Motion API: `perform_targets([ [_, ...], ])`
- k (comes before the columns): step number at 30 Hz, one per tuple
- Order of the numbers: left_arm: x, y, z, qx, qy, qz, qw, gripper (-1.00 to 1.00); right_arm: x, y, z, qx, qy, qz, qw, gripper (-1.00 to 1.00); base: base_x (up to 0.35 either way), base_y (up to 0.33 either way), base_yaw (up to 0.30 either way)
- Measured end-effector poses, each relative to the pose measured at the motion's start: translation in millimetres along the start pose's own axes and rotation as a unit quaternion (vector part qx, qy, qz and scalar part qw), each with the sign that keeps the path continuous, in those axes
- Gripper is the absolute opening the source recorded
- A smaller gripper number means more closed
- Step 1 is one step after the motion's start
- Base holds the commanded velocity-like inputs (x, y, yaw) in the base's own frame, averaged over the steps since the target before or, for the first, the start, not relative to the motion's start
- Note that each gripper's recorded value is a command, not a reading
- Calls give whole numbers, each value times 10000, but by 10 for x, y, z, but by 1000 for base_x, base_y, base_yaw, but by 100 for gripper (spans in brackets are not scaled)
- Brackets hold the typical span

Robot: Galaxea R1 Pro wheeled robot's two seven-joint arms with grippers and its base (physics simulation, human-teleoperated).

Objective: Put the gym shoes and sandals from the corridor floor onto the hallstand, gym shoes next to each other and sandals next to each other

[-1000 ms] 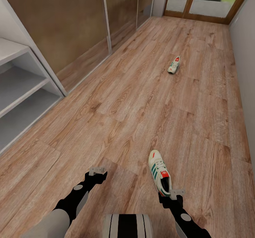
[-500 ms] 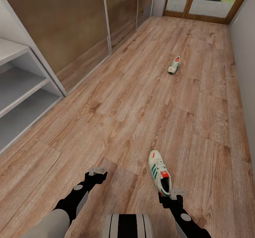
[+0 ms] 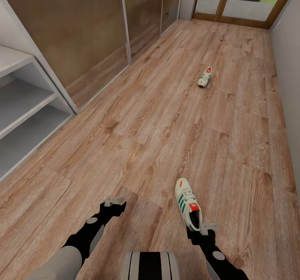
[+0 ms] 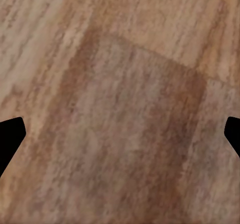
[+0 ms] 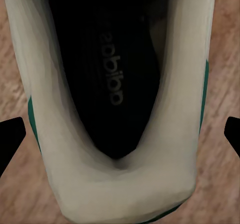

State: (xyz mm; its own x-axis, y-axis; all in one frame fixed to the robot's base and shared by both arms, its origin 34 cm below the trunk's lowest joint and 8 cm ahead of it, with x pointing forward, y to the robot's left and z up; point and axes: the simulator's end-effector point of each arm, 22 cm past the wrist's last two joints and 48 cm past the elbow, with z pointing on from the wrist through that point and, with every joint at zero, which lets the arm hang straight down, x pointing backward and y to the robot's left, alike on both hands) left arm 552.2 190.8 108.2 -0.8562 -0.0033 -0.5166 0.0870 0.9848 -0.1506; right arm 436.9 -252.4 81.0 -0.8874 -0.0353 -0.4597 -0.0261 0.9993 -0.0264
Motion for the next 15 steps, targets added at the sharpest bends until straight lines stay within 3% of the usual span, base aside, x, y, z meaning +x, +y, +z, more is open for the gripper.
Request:
perform_targets([
  [3,-3,0,1,0,-2,0,10000,100,0,0,0,-1,0,-2,10000,100,1,0,0],
  [4,-5,0,1,0,-3,1,10000,100,0,0,0,-1,0,-3,10000,-100,0,0,0],
  [15,-6,0,1,0,-4,-1,10000,100,-1,-4,0,6,-1,-4,10000,-100,0,0,0],
])
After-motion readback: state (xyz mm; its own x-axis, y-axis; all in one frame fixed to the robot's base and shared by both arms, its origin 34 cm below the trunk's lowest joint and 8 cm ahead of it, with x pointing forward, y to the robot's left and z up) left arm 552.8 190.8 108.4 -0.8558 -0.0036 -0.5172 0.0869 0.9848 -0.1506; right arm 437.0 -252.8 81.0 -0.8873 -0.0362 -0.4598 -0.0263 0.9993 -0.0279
